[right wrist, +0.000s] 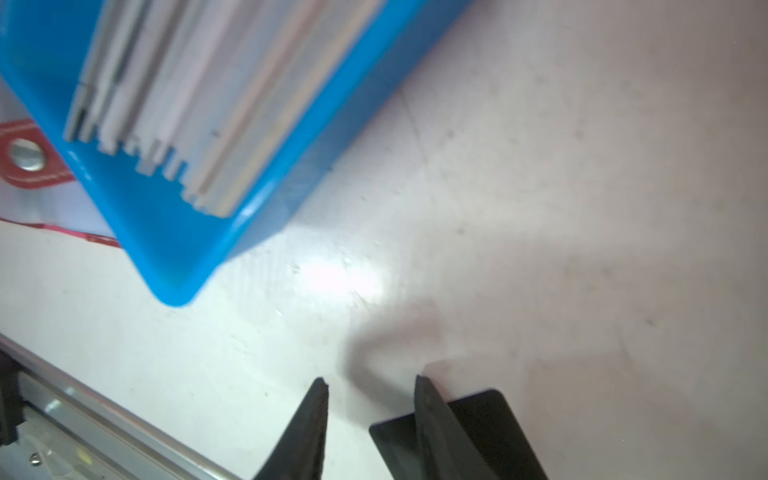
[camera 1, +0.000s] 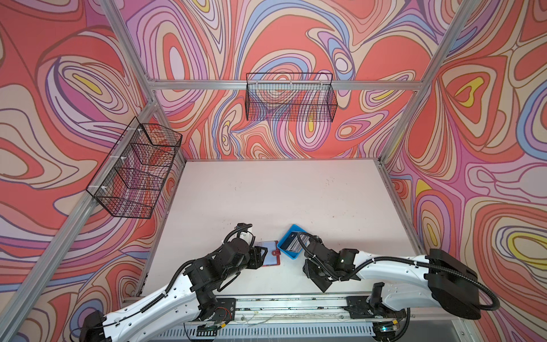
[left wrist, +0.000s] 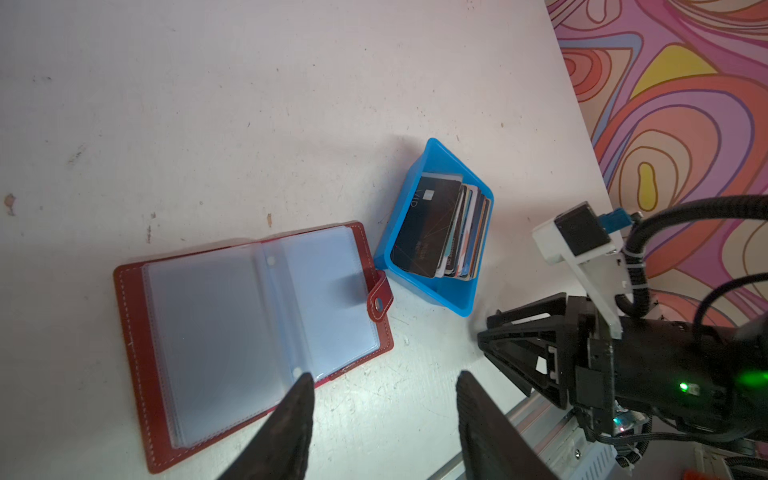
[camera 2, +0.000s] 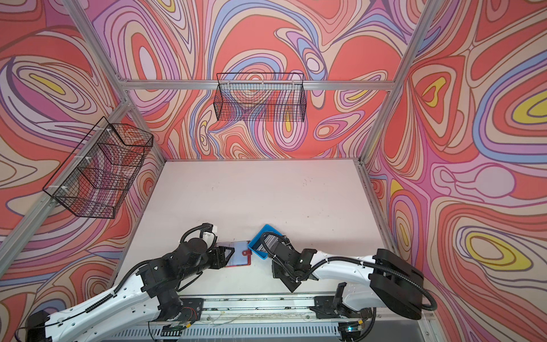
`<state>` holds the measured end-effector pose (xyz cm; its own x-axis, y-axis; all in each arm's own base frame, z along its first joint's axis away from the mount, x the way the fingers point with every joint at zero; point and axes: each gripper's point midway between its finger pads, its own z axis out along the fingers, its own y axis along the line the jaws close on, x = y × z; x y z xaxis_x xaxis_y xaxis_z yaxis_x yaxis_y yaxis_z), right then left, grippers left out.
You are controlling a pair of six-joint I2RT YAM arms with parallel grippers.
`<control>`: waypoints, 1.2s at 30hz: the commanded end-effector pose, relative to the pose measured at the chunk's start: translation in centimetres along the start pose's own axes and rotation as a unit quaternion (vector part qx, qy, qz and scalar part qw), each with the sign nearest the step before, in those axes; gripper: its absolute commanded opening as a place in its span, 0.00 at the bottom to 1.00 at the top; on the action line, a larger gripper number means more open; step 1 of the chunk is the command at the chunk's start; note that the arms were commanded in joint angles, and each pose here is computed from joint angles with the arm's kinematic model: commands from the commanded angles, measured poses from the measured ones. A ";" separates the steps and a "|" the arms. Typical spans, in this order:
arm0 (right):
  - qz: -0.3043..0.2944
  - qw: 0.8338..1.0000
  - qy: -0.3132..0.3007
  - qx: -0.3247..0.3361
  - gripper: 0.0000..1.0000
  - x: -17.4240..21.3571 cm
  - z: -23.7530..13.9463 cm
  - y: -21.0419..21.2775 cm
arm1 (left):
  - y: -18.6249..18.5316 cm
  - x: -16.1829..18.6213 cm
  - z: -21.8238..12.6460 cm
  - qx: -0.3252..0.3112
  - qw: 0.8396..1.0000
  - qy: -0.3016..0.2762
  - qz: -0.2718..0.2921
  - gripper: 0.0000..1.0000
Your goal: Put the credit cards into the card holder
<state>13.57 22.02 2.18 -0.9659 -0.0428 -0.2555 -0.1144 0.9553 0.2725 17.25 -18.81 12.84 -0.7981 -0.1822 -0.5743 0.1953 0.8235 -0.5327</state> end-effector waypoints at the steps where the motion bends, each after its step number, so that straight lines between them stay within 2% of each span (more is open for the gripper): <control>1: -0.005 0.993 -0.022 0.114 0.43 -1.0 -2.8 -3.7 | 0.8 0.1 -0.2 -0.015 1.000 -0.005 -0.007 0.57; 3: -0.017 0.989 -0.056 0.139 0.49 -2.9 -4.2 -3.7 | 0.7 -0.2 -0.2 -0.019 1.000 -0.008 -0.002 0.57; 5: -0.025 0.986 -0.061 0.151 0.53 -3.5 -4.1 -3.7 | 0.7 -0.3 -0.3 -0.022 1.000 -0.008 0.003 0.57; 12: -0.030 0.982 -0.006 0.184 0.69 -1.0 -1.5 -5.9 | 0.8 -0.5 0.0 -0.028 1.000 -0.009 0.010 0.57; 15: -0.026 0.984 0.018 0.173 0.78 0.4 -1.8 -6.3 | 1.0 -0.3 0.2 -0.032 0.999 -0.008 0.013 0.57; 18: -0.024 0.988 0.056 0.145 0.82 2.3 -1.8 -6.2 | 1.0 -0.3 0.2 -0.033 0.999 -0.008 0.015 0.57; 24: -0.013 0.987 0.125 0.098 0.81 5.9 -1.7 -6.1 | 0.9 -0.5 0.1 -0.032 0.999 -0.012 0.015 0.57; 36: -0.025 0.982 0.160 0.101 0.70 8.4 -2.7 -5.8 | 1.3 -0.9 -0.4 -0.039 0.999 -0.023 0.015 0.57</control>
<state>7.11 16.17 1.55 -0.9863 -0.1639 -0.0162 -0.1647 0.9815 0.0981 17.85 -17.91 12.45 -0.7770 -0.1836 -0.6021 0.1754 0.8555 -0.4872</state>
